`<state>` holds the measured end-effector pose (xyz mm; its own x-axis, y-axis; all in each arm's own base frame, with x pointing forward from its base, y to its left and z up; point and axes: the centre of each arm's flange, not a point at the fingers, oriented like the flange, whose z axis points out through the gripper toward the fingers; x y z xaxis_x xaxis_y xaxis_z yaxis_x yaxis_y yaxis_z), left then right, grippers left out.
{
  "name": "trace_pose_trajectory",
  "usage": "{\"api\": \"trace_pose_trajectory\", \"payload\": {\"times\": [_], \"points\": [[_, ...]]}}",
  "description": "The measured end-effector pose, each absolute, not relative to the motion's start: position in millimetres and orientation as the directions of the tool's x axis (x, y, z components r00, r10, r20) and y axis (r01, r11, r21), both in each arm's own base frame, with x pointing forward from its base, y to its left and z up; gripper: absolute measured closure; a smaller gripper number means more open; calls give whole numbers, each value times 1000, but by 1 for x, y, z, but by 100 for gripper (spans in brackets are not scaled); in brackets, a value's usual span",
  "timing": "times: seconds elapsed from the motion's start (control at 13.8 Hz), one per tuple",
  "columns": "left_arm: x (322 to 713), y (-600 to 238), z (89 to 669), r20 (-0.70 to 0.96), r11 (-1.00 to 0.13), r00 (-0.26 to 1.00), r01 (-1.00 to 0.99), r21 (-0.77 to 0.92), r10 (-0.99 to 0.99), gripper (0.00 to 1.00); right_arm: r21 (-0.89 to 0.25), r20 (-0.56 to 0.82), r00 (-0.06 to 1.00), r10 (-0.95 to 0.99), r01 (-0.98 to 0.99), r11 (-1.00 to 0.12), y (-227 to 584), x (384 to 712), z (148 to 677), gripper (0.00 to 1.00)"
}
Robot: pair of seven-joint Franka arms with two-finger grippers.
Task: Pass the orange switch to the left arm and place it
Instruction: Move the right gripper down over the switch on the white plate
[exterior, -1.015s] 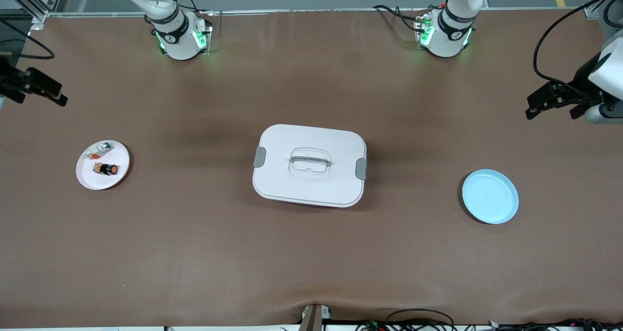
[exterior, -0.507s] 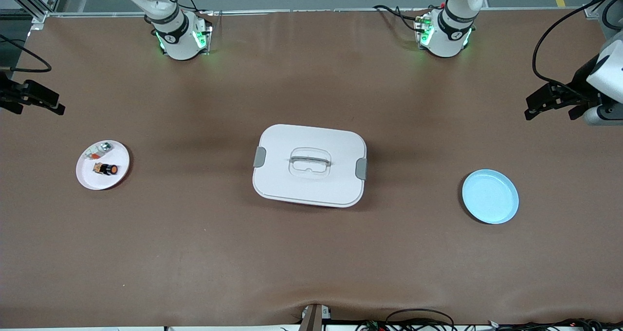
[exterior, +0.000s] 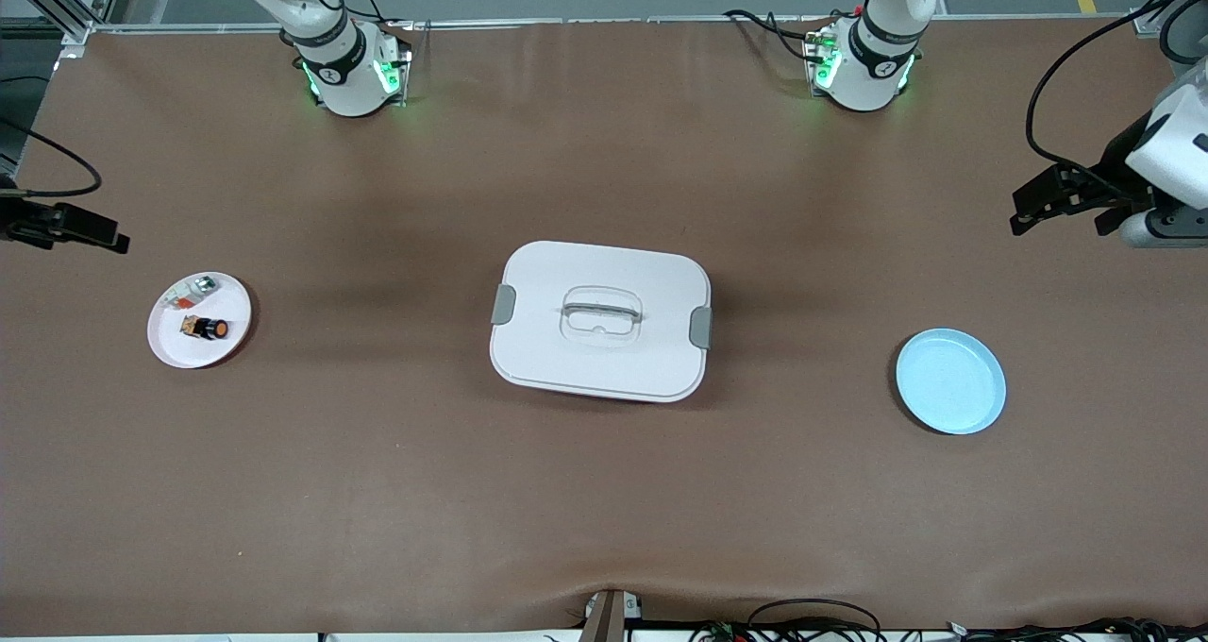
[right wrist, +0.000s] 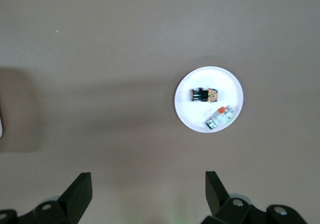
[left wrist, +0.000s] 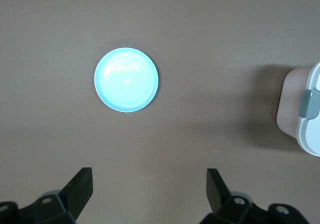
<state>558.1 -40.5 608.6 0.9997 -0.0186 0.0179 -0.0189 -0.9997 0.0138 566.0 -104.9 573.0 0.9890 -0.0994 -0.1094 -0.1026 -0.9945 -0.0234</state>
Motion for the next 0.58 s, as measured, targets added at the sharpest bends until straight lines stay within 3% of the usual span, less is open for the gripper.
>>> {"api": "trace_pose_trajectory", "payload": {"times": [0.29,0.58], "points": [[560,-45,604,9,-1000,1000,-27,15,-26,0,-27,-77,993,-86,-88,-996,-139,564,569,0],[561,-44,602,7,-1000,1000,-26,15,-26,0,-23,-41,996,-82,-83,-996,-170,565,520,0]]}}
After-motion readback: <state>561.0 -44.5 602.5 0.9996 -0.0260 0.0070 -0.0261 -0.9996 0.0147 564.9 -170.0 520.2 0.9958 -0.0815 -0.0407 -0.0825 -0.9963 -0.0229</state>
